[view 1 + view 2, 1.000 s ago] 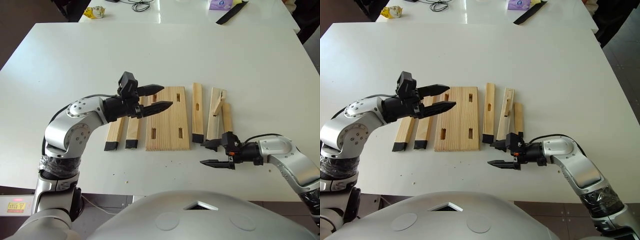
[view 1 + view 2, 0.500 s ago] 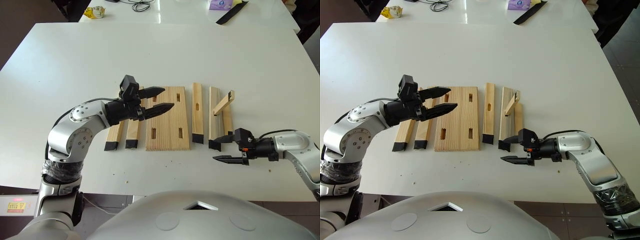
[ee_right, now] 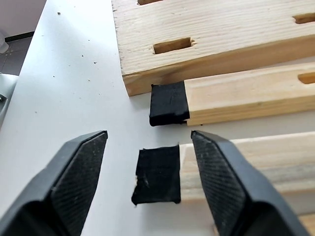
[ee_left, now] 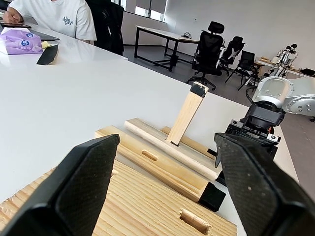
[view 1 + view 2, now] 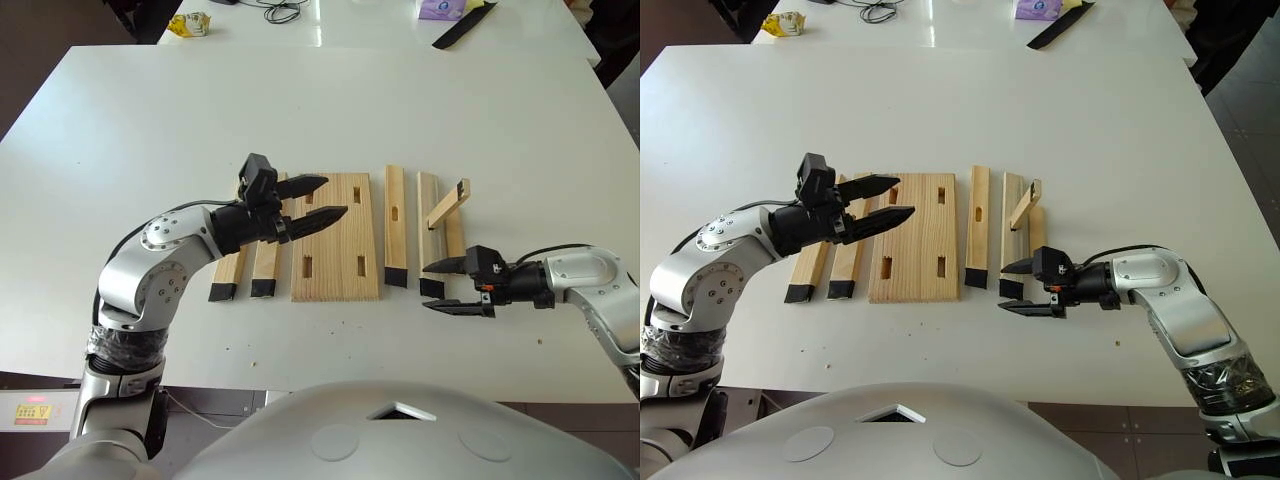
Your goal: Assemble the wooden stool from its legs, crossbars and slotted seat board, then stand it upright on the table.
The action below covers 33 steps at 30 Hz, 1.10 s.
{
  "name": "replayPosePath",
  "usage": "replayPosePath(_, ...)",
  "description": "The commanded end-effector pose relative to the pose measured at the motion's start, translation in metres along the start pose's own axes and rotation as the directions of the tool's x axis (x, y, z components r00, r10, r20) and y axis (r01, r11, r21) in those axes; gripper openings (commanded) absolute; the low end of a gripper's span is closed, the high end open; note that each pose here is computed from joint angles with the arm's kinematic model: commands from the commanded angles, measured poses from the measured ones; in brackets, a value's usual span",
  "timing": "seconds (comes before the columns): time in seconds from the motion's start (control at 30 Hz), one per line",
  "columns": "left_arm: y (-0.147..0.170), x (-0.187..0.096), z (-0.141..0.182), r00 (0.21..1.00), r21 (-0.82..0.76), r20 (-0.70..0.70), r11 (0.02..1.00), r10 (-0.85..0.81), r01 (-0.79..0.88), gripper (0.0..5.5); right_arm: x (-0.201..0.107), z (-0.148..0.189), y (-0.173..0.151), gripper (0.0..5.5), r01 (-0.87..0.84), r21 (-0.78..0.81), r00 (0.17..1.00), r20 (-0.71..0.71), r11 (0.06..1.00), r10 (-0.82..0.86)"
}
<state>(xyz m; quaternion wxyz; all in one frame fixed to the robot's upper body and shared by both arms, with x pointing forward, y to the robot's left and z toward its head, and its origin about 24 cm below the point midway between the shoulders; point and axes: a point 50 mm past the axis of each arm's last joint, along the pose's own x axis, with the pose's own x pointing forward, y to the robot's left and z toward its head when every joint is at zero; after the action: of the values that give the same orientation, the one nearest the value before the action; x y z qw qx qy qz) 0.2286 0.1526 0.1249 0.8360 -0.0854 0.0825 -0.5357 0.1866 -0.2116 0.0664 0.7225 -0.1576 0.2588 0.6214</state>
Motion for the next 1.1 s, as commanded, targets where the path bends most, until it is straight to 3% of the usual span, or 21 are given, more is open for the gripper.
replayPosePath(0.03,-0.001,0.0,0.001,1.0,0.011,0.008,1.0,0.02,-0.02,3.58,-0.006,-0.005,-0.007,3.15,0.015,-0.046,0.998,-0.067,0.999,-0.018)
replayPosePath(0.33,-0.006,0.0,-0.004,0.998,-0.005,0.035,0.999,0.047,-0.047,3.58,-0.018,0.007,-0.014,3.15,0.127,-0.116,0.985,-0.105,0.985,-0.139)
replayPosePath(0.57,-0.012,-0.004,-0.01,0.995,-0.026,0.051,0.996,0.089,-0.088,3.58,-0.025,0.04,0.008,3.15,0.14,-0.047,0.99,-0.02,0.989,-0.141)
replayPosePath(0.73,-0.011,-0.008,-0.009,0.993,-0.023,0.047,0.993,0.112,-0.111,3.58,-0.028,0.045,0.018,3.15,0.245,0.052,0.968,-0.07,0.968,-0.242)
replayPosePath(1.1,-0.005,-0.006,-0.009,0.993,-0.014,0.025,0.993,0.117,-0.116,3.58,-0.003,0.038,0.008,3.15,0.564,0.393,0.825,-0.291,0.726,-0.484)
